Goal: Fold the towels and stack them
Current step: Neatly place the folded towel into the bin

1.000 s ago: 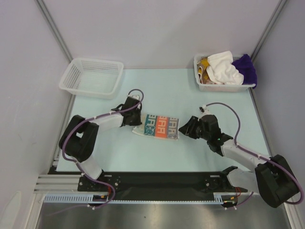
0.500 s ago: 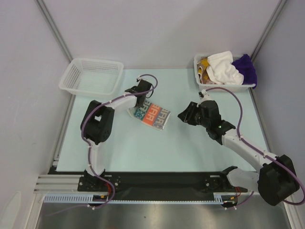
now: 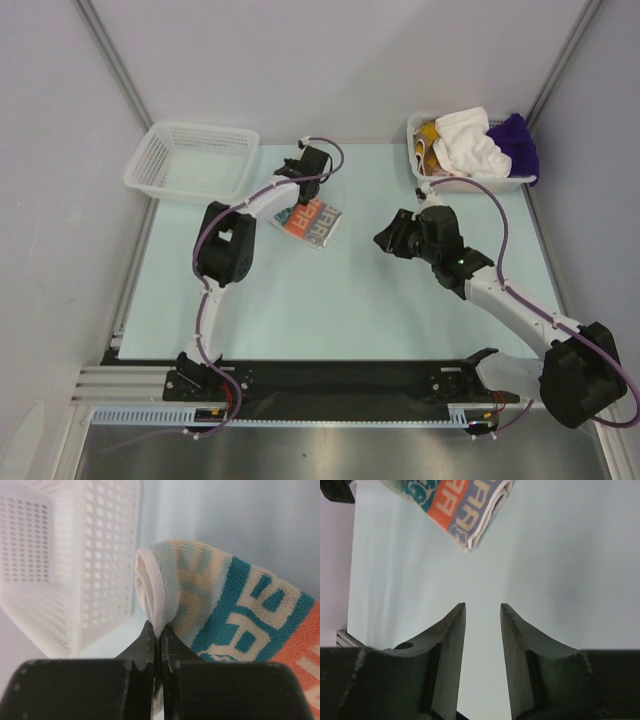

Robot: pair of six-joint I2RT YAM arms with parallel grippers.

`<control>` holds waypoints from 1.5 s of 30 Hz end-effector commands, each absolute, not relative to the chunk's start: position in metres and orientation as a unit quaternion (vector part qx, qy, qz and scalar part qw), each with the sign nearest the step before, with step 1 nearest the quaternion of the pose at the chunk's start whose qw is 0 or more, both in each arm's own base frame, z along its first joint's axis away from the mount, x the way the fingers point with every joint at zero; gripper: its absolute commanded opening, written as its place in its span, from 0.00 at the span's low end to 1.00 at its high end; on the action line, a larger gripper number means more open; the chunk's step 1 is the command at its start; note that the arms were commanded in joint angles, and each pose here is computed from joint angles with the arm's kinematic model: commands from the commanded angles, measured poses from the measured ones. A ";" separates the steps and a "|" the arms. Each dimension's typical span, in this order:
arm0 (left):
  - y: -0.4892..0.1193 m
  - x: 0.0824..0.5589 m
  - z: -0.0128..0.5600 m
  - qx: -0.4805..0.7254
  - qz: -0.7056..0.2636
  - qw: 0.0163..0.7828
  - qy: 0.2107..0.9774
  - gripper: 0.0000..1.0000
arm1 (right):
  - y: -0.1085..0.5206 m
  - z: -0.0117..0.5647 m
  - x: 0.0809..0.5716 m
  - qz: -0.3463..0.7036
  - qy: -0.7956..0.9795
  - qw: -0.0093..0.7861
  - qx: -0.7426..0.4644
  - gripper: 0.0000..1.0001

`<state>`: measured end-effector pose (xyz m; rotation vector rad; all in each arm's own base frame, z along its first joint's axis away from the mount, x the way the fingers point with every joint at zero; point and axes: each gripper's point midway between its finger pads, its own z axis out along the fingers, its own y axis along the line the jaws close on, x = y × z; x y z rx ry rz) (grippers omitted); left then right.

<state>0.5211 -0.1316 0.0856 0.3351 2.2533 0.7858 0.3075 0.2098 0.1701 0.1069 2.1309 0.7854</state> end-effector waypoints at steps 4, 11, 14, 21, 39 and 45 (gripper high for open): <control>-0.114 0.568 0.162 0.117 0.368 0.412 0.825 0.00 | 0.216 0.187 0.314 0.322 0.836 0.444 0.022 0.40; -0.095 0.594 0.184 0.118 0.387 0.425 0.810 0.00 | 0.219 0.186 0.318 0.316 0.837 0.446 0.012 0.40; -0.084 0.605 0.194 0.115 0.397 0.435 0.800 0.00 | 0.221 0.183 0.317 0.315 0.840 0.442 0.008 0.39; -0.065 0.628 0.227 0.094 0.402 0.479 0.774 0.00 | 0.226 0.165 0.318 0.295 0.853 0.431 -0.002 0.38; -0.003 0.654 0.257 0.072 0.390 0.523 0.754 0.00 | 0.244 0.139 0.324 0.281 0.865 0.414 -0.029 0.37; 0.025 0.660 0.242 0.073 0.377 0.515 0.766 0.00 | 0.249 0.133 0.326 0.273 0.871 0.406 -0.039 0.36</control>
